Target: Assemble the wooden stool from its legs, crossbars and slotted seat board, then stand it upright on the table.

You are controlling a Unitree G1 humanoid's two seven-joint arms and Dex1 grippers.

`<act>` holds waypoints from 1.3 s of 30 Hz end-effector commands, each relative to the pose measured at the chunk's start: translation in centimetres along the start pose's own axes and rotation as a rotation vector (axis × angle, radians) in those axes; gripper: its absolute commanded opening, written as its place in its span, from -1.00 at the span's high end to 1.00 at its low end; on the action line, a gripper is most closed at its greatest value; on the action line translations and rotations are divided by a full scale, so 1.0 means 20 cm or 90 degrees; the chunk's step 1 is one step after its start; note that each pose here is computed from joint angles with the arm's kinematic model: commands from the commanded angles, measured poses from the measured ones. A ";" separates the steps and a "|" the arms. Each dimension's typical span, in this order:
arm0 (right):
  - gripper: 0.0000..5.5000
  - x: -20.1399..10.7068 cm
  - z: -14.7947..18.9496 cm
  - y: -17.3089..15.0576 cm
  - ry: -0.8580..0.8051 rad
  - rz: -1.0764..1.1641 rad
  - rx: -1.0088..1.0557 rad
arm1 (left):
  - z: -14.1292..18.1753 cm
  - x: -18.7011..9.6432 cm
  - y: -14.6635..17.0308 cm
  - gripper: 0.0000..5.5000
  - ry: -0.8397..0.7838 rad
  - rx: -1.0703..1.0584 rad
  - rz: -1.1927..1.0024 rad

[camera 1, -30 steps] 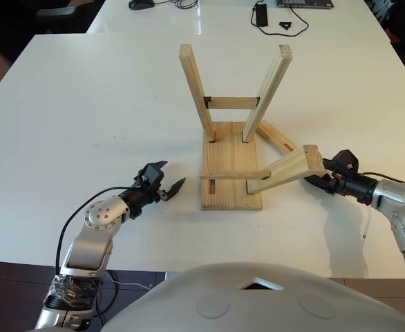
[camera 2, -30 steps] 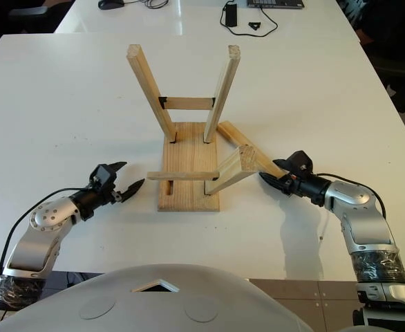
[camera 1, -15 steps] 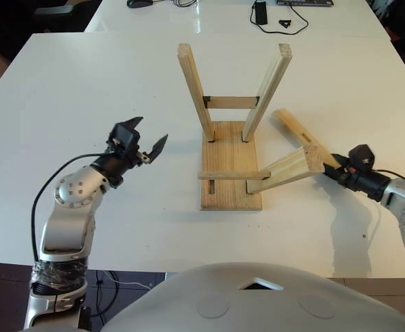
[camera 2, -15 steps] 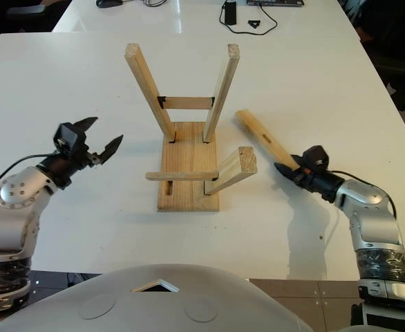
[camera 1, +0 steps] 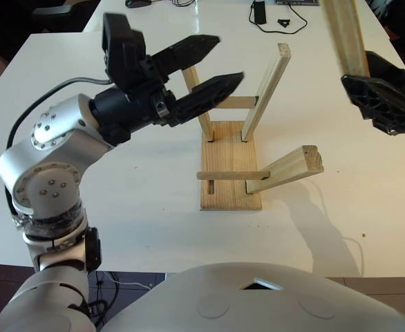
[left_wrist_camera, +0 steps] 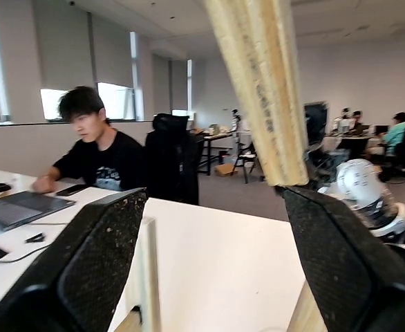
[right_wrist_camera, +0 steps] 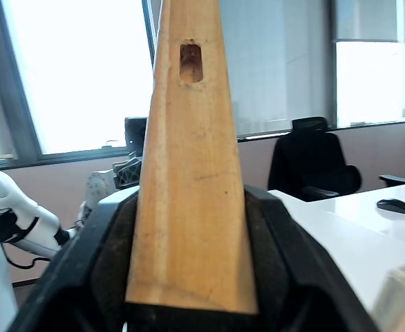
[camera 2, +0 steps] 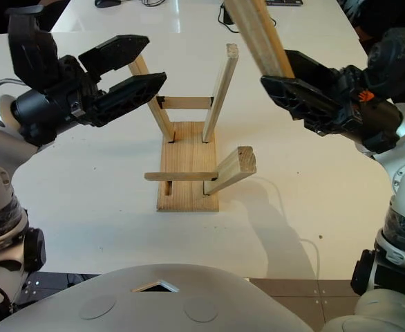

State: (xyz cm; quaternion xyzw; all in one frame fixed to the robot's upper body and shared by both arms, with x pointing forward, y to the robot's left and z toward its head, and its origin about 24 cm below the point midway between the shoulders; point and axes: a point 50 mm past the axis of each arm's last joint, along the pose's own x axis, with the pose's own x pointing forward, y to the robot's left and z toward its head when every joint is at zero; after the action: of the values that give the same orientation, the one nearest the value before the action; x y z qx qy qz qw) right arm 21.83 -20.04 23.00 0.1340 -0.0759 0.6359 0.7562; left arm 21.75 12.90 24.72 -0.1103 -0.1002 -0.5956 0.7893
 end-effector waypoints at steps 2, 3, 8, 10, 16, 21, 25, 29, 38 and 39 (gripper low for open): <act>0.26 0.08 0.00 0.00 0.041 0.068 0.003 | 0.04 0.05 -0.02 -0.32 -0.016 -0.049 -0.049; 0.26 0.09 -0.01 0.00 0.050 0.075 0.007 | 0.05 0.05 -0.02 -0.32 -0.024 -0.057 -0.053; 0.26 0.08 -0.07 0.00 0.114 0.091 0.001 | 0.07 0.06 -0.05 -0.32 -0.046 -0.080 -0.068; 0.26 0.07 -0.08 -0.02 0.132 0.087 -0.006 | 0.08 0.06 -0.05 -0.32 -0.044 -0.084 -0.070; 0.26 0.05 -0.08 -0.03 0.149 0.080 -0.028 | -0.02 0.05 -0.08 -0.21 0.036 -0.056 -0.074; 0.26 0.05 -0.09 -0.03 0.165 0.082 -0.039 | -0.05 0.04 -0.08 0.07 0.051 -0.049 -0.086; 0.26 0.04 -0.10 -0.04 0.182 0.078 -0.046 | -0.05 0.04 -0.07 0.21 0.051 -0.045 -0.080; 0.26 0.03 -0.12 -0.04 0.193 0.079 -0.048 | -0.05 0.04 -0.06 0.21 0.049 -0.042 -0.080; 0.12 0.05 -0.12 -0.08 0.185 0.049 -0.072 | -0.06 0.04 -0.05 0.22 0.048 -0.037 -0.079; 0.09 0.05 -0.12 -0.08 0.182 0.042 -0.073 | -0.07 0.04 -0.05 0.22 0.049 -0.034 -0.077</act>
State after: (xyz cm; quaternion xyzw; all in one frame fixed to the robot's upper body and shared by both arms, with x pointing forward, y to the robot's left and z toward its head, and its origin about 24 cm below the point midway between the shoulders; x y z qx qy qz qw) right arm 22.91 -18.65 20.82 0.0071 -0.0058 0.6885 0.7252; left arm 20.96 11.57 23.75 -0.1074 -0.0564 -0.6492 0.7508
